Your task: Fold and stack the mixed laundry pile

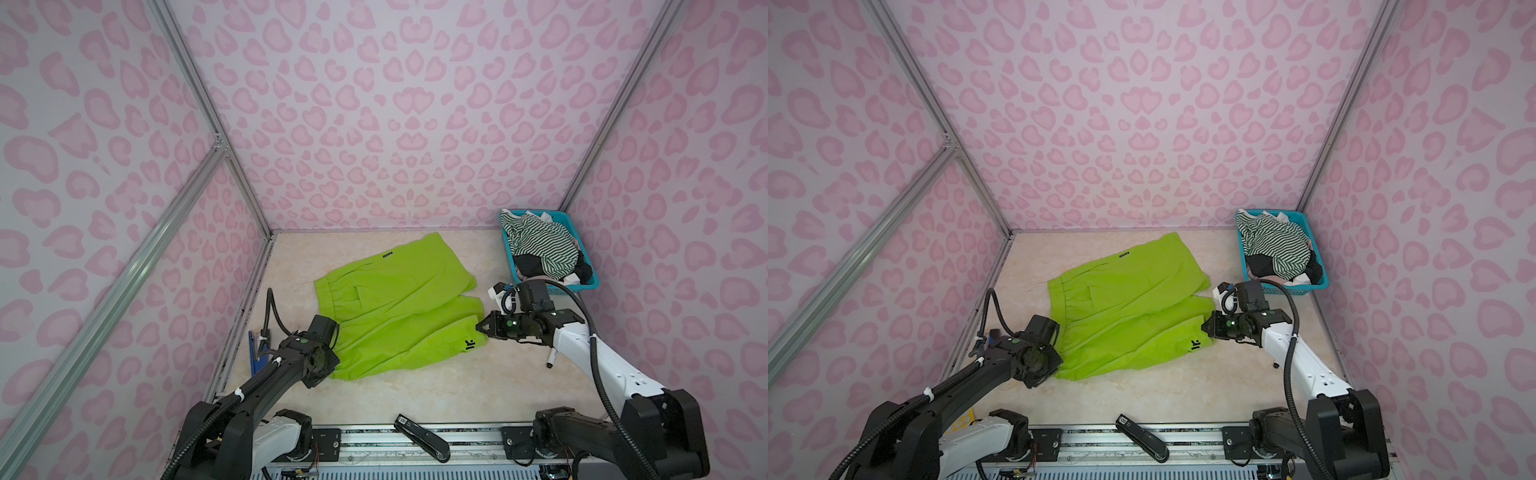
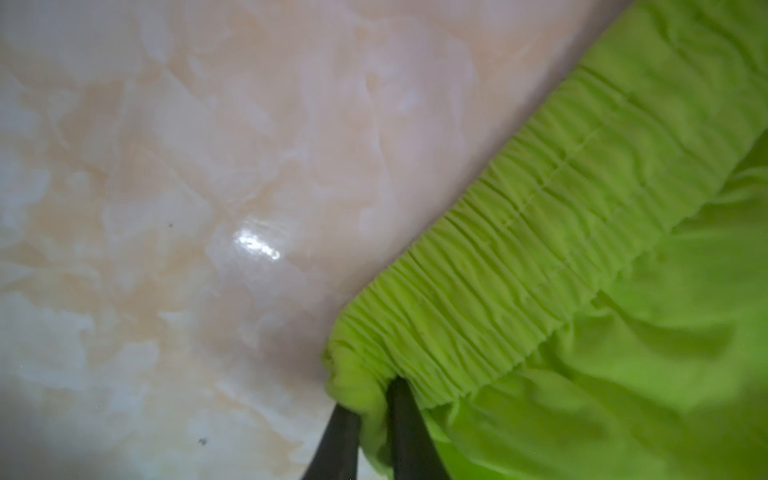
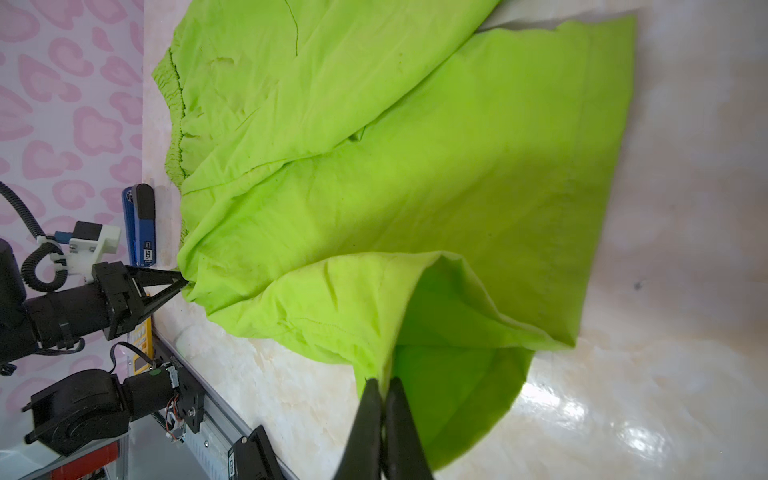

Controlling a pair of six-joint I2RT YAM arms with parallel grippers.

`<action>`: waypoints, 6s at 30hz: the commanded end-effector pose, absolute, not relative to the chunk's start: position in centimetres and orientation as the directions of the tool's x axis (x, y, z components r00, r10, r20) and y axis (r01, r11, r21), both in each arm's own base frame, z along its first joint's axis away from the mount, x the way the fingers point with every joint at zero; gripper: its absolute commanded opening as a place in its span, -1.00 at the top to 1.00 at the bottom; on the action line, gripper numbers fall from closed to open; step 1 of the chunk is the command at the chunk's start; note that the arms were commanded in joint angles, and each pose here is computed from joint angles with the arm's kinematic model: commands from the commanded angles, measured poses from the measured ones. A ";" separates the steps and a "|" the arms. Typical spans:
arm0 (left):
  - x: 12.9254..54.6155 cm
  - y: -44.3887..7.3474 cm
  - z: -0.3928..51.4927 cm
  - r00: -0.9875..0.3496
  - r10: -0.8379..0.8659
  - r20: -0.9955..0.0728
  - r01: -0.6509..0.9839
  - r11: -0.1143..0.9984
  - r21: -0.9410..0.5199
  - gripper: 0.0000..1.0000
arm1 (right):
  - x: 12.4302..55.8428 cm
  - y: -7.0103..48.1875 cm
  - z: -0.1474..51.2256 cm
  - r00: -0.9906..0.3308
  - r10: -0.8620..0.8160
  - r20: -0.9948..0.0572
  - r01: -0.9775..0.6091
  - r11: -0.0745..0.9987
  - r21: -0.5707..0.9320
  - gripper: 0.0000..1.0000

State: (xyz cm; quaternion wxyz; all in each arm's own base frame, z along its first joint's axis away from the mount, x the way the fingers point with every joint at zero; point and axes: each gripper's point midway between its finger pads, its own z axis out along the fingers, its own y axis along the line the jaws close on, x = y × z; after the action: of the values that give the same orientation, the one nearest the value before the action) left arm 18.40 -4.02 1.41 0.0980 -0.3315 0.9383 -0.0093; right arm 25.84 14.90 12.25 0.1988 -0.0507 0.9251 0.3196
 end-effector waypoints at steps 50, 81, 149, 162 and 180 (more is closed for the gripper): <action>28.3 -7.6 14.8 -0.851 -0.461 -0.250 -0.387 0.874 -0.292 0.95 | 41.8 13.1 26.4 -0.521 0.000 -0.853 -0.342 0.916 0.209 1.00; 47.6 -5.7 13.8 -0.762 -0.530 -0.371 -0.353 0.821 -0.449 -0.25 | 51.5 10.4 12.6 -0.814 -0.010 -0.581 -0.105 0.986 0.130 0.02; 32.3 -4.6 3.8 -0.836 -0.520 -0.178 -0.463 0.841 -0.282 0.15 | 37.3 13.7 1.9 -0.970 -0.049 -0.240 -0.151 0.892 0.426 0.27; 32.6 -4.0 4.4 -0.829 -0.523 -0.196 -0.468 0.842 -0.268 0.52 | 36.8 13.3 5.8 -0.952 -0.072 -0.298 -0.193 0.896 0.401 0.84; 34.9 -5.9 8.9 -0.838 -0.487 -0.247 -0.369 0.839 -0.400 0.95 | 36.1 10.8 10.2 -0.910 -0.043 -0.413 -0.171 0.945 0.279 1.00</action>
State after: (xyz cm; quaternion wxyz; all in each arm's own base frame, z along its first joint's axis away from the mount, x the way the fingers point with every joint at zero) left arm 34.42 -5.21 6.81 0.1534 -0.2467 0.9455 -0.1468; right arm 36.53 12.05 9.62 0.1952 -0.0632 0.9599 0.1909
